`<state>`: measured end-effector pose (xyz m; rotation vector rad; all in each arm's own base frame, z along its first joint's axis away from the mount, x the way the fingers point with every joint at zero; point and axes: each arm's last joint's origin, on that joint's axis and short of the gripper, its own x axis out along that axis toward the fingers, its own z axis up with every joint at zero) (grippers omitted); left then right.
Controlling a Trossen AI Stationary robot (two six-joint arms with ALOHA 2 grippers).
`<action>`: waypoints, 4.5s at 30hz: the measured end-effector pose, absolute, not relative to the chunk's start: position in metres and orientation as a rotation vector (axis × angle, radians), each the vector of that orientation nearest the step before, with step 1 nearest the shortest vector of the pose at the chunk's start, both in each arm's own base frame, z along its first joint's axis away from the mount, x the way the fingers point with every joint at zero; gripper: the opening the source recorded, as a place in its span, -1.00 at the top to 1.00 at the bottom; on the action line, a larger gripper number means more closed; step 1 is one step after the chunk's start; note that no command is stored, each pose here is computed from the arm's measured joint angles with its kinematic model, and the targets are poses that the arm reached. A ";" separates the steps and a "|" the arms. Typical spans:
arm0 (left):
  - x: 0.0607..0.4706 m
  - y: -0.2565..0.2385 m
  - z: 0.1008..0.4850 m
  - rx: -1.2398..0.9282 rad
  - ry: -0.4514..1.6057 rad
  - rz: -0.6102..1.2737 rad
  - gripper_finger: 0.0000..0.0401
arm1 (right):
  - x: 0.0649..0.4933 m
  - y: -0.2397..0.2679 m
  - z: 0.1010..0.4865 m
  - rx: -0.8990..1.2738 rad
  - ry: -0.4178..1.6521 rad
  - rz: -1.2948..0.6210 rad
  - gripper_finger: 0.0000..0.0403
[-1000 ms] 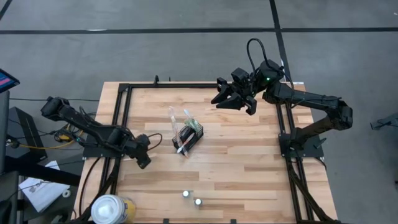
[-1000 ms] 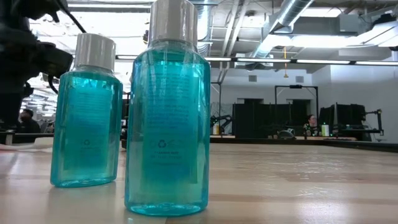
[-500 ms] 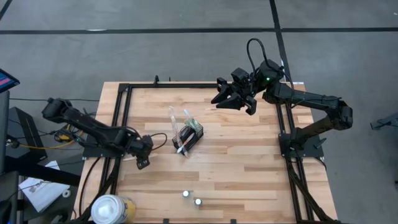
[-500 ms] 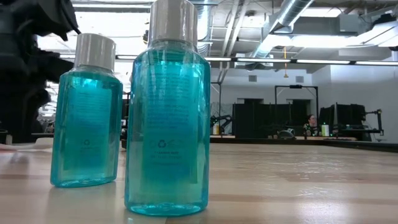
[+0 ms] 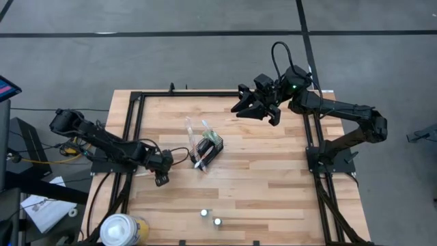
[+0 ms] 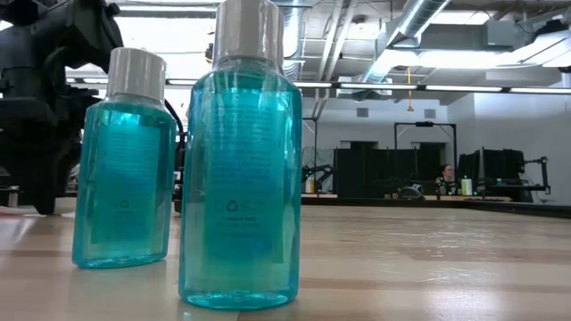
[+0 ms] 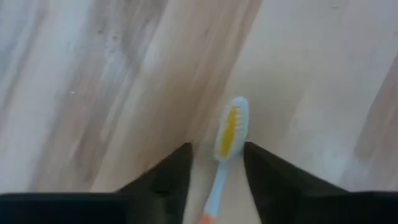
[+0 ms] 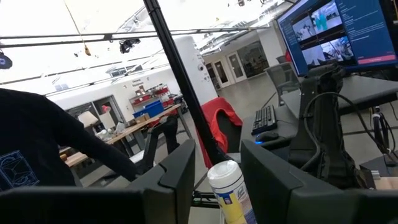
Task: Pick & Place toothbrushing station
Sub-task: Put the orange toothbrush into the wire organizer
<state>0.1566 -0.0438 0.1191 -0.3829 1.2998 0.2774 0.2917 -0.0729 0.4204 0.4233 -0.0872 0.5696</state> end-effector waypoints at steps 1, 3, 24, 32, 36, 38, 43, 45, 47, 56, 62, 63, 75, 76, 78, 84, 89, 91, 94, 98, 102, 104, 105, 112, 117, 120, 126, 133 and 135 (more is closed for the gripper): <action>0.156 -0.043 0.119 -0.383 1.299 0.286 0.40 | 0.292 -0.073 0.420 0.424 -0.088 0.567 0.40; 0.155 -0.040 0.119 -0.430 1.298 0.333 0.72 | 0.292 -0.073 0.420 0.430 -0.088 0.565 0.40; 0.148 -0.011 0.230 -0.840 0.024 0.518 0.99 | 0.291 -0.073 0.421 0.428 -0.092 0.573 0.40; 0.147 -0.007 0.278 -0.611 -0.385 0.545 0.99 | 0.291 -0.073 0.421 0.430 -0.089 0.576 0.40; 0.154 -0.007 0.279 -0.534 -0.411 0.633 0.99 | 0.291 -0.073 0.421 0.433 -0.088 0.577 0.40; 0.162 -0.008 0.276 -0.522 -0.404 0.643 0.99 | 0.291 -0.073 0.421 0.433 -0.088 0.577 0.40; 0.186 -0.013 0.266 -0.544 -0.439 0.618 0.99 | 0.291 -0.074 0.421 0.452 -0.083 0.575 0.40; 0.196 -0.016 0.262 -0.558 -0.469 0.589 0.99 | 0.291 -0.075 0.421 0.468 -0.079 0.573 0.40; 0.207 -0.018 0.259 -0.559 -0.474 0.570 0.99 | 0.291 -0.075 0.421 0.475 -0.077 0.572 0.40; 0.244 -0.034 0.242 -0.530 -0.374 0.551 0.99 | 0.291 -0.075 0.421 0.481 -0.075 0.573 0.40; 0.245 -0.048 0.234 -0.483 -0.317 0.597 0.99 | 0.291 -0.074 0.421 0.496 -0.060 0.594 0.40; 0.244 -0.049 0.233 -0.467 -0.303 0.607 0.99 | 0.291 -0.074 0.421 0.503 -0.056 0.599 0.40; 0.241 -0.059 0.228 -0.432 -0.239 0.613 0.99 | 0.293 -0.065 0.421 0.508 -0.043 0.636 0.40; 0.241 -0.059 0.228 -0.431 -0.237 0.613 0.99 | 0.293 -0.065 0.421 0.507 -0.043 0.636 0.40; 0.241 -0.059 0.228 -0.429 -0.234 0.613 0.99 | 0.292 -0.065 0.421 0.506 -0.040 0.643 0.40; 0.241 -0.059 0.221 -0.411 -0.182 0.621 0.99 | 0.292 -0.065 0.421 0.504 -0.037 0.650 0.40; 0.241 -0.059 0.216 -0.400 -0.144 0.625 0.99 | 0.292 -0.065 0.421 0.504 -0.037 0.650 0.40; 0.241 -0.059 0.214 -0.381 -0.120 0.629 0.99 | 0.292 -0.065 0.421 0.503 -0.037 0.651 0.40; 0.241 -0.059 0.212 -0.374 -0.105 0.631 0.99 | 0.292 -0.065 0.421 0.502 -0.036 0.652 0.40; 0.243 -0.060 0.206 -0.380 -0.085 0.632 0.99 | 0.292 -0.065 0.421 0.502 -0.036 0.653 0.40; 0.247 -0.061 0.197 -0.401 -0.069 0.632 0.99 | 0.292 -0.065 0.421 0.501 -0.036 0.653 0.40; 0.248 -0.063 0.193 -0.412 -0.063 0.628 0.99 | 0.292 -0.065 0.421 0.499 -0.035 0.657 0.40; 0.249 -0.064 0.191 -0.412 -0.056 0.626 0.99 | 0.292 -0.065 0.421 0.499 -0.034 0.658 0.40; 0.253 -0.072 0.178 -0.428 -0.041 0.609 0.97 | 0.295 -0.065 0.417 0.503 -0.015 0.673 0.40; 0.254 -0.074 0.179 -0.447 -0.055 0.577 0.81 | 0.298 -0.066 0.415 0.505 -0.010 0.677 0.40; 0.252 -0.072 0.186 -0.456 -0.065 0.556 0.61 | 0.299 -0.066 0.413 0.510 0.006 0.689 0.40; 0.247 -0.071 0.199 -0.465 -0.102 0.537 0.23 | 0.298 -0.066 0.415 0.503 -0.001 0.693 0.40; 0.238 -0.068 0.221 -0.434 -0.141 0.500 0.09 | 0.297 -0.066 0.416 0.498 -0.009 0.703 0.40; 0.238 -0.068 0.218 -0.425 -0.116 0.496 0.09 | 0.297 -0.065 0.416 0.497 -0.007 0.708 0.40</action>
